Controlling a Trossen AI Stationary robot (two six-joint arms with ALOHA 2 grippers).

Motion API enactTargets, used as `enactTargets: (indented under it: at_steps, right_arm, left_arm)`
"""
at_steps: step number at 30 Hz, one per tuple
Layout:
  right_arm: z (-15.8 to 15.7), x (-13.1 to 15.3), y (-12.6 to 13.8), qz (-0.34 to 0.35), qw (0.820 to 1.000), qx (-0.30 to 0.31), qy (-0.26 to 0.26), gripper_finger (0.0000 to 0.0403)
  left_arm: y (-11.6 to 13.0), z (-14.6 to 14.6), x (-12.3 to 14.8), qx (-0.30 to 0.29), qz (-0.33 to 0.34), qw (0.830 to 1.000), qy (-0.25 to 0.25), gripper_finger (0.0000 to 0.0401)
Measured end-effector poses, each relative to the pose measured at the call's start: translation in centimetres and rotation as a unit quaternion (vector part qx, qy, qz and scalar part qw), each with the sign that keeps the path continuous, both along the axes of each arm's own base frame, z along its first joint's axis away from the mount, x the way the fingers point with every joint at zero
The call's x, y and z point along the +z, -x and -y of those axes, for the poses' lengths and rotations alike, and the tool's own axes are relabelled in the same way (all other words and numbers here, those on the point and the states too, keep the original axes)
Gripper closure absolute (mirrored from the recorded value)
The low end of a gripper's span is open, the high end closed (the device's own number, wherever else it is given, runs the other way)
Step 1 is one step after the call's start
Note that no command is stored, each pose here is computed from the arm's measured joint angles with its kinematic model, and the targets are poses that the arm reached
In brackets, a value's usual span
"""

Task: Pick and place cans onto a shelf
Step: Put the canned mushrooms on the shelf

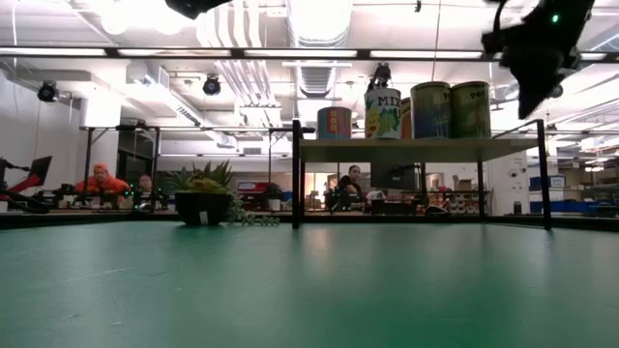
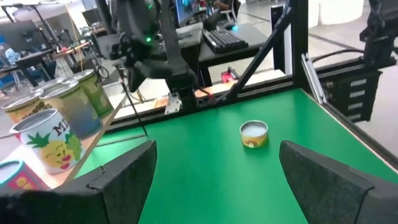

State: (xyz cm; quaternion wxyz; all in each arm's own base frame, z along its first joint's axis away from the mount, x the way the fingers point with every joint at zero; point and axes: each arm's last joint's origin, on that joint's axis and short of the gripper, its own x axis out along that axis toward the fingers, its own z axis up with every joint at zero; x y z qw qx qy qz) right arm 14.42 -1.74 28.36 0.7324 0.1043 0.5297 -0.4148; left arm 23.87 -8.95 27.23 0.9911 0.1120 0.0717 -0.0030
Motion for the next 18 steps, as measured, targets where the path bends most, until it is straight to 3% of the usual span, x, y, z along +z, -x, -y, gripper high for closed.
enactTargets:
  at_steps: [4, 7, 14, 18]
  right_arm:
    - [-1.9, 0.7, -0.8, 0.082, 0.993, 0.084, 0.001, 0.0394]
    - [-3.6, 1.2, -1.9, 0.159, 0.975, 0.156, 0.02, 0.0394]
    - [-7.1, 1.4, -4.8, 0.311, 0.891, 0.326, 0.059, 0.0394]
    - [-8.2, 0.9, -5.9, 0.362, 0.847, 0.389, -0.004, 0.0394]
  left_arm:
    - [0.8, 0.0, -0.1, -0.011, 0.001, 1.0, 0.003, 0.0081]
    - [1.4, -0.2, -1.0, -0.015, -0.01, 1.0, 0.002, 0.0081]
    - [2.6, -0.9, -2.4, 0.024, -0.016, 0.999, 0.023, 0.0081]
    - [2.7, -1.0, -2.5, 0.033, -0.015, 0.998, 0.044, 0.0081]
